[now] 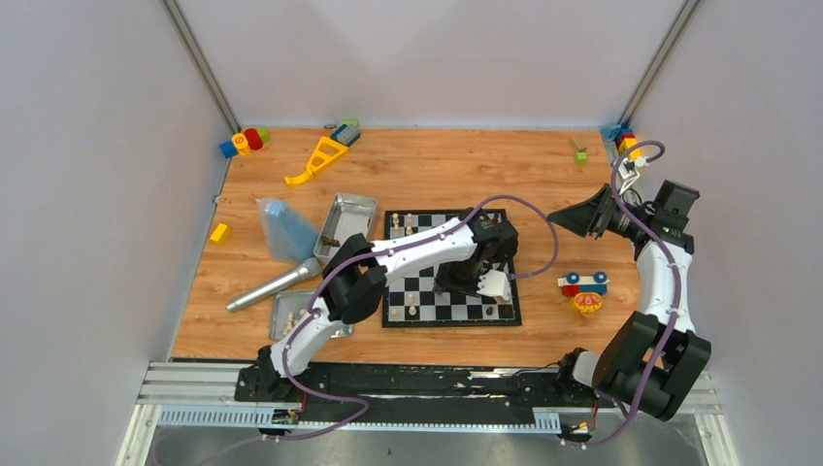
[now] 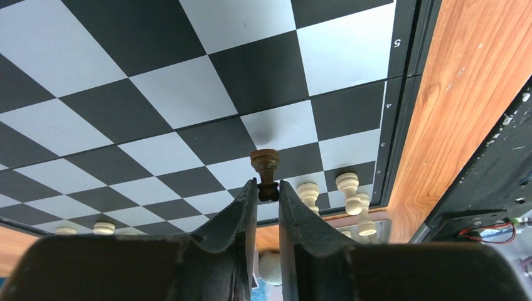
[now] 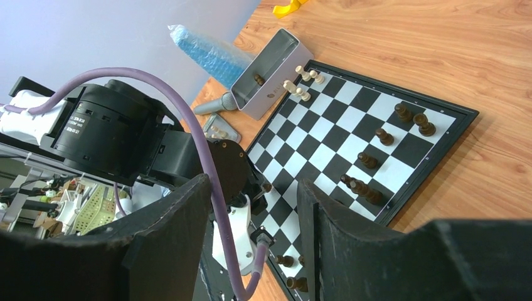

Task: Set up the chess pieces on the board
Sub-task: Place the chess piece on the chessboard, then pick up the chess piece from the chessboard.

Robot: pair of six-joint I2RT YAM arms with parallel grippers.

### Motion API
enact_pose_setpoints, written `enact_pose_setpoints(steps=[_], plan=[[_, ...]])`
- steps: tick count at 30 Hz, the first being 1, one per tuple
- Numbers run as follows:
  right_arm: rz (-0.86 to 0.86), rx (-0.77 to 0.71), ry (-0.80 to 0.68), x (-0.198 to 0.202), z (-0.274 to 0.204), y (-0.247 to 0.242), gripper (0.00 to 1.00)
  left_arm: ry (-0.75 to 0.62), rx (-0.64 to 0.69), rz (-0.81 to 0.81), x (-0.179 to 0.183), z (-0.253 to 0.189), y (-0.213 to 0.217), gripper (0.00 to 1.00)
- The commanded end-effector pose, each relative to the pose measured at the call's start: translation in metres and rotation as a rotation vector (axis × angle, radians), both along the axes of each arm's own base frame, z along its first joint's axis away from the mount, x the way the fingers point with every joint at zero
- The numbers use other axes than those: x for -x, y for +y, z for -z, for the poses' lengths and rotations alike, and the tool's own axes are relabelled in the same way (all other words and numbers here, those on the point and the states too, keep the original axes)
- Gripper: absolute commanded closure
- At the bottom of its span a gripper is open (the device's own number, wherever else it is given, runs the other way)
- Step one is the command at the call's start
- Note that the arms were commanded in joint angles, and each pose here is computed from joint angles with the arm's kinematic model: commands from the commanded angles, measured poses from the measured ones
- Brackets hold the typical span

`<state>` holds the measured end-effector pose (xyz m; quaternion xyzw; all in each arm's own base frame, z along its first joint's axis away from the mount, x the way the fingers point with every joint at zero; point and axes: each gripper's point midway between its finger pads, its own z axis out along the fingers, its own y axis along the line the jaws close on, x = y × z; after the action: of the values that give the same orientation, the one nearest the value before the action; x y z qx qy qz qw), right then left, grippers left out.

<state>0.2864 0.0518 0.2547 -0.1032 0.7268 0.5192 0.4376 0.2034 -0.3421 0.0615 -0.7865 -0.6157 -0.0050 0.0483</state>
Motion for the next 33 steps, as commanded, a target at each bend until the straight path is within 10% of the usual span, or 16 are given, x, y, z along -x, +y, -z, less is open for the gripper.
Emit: enact_pose_setpoints(steps=[1,18,33], plan=[[-0.035,-0.001,-0.054,0.005,-0.003,0.002,0.46,-0.021,0.024,-0.014,0.000,-0.012,-0.008,0.72],[0.008,0.074,-0.076,0.000,-0.004,0.000,0.47,-0.117,0.267,-0.107,-0.010,-0.079,-0.002,0.51],[-0.310,0.564,-0.237,0.027,0.056,0.119,0.44,-0.172,0.677,-0.595,-0.068,-0.152,0.123,0.32]])
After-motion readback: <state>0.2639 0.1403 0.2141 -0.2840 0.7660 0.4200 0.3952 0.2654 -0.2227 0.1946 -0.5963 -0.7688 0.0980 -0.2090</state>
